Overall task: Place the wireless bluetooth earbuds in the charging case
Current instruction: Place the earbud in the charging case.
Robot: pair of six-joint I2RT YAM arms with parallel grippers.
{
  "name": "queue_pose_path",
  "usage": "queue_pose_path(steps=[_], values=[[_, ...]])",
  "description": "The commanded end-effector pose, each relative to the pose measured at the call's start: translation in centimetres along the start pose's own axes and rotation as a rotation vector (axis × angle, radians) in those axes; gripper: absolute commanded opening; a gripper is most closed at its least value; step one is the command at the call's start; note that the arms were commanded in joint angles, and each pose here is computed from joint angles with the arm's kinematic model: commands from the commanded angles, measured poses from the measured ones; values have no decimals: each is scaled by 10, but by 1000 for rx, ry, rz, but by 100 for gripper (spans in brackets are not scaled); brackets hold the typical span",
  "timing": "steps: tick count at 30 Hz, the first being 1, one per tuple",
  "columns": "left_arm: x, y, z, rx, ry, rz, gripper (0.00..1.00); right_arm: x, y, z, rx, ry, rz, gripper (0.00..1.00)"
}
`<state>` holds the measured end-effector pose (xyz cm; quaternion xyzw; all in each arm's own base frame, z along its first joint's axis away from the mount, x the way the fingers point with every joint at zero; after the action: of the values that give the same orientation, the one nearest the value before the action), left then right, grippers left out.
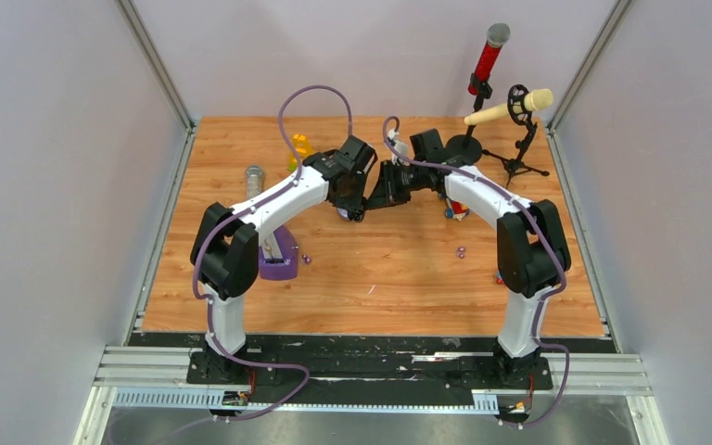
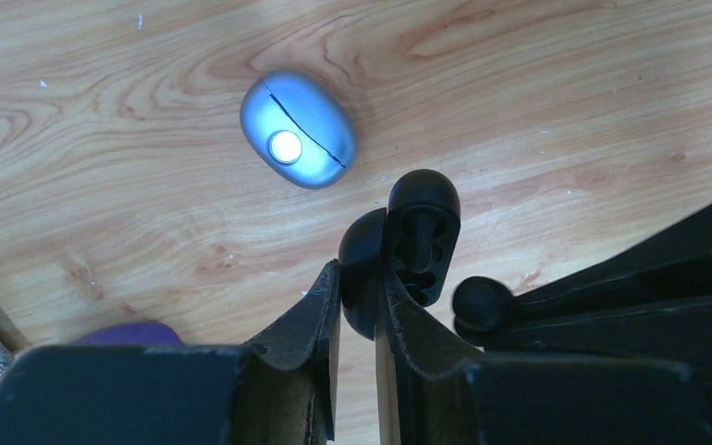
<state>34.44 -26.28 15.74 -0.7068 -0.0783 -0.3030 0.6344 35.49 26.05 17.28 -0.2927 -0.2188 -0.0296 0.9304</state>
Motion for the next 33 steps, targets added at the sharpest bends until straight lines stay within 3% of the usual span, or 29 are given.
queue_pose_path(steps=[1,13,33], values=[[16,-21,-5,-13,-50,-82,17,-2,9,10,51,10,6,8],[18,-26,-4,-11,-60,-95,17,-19,16,12,-30,3,-16,7],[16,-29,-10,-63,-53,-95,17,-9,19,15,-24,-20,-39,6]])
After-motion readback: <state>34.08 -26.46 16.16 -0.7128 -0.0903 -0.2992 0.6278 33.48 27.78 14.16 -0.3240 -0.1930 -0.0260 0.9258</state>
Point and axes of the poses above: each gripper's point midway between its finger pads, its own y axis out along the fingers, its own z axis along the line the jaws close on, x = y × z, the point moved 5 cm from there along -y, back along the fingers, and after that the axes turned 3 degrees about y, right-handed, at the moved point
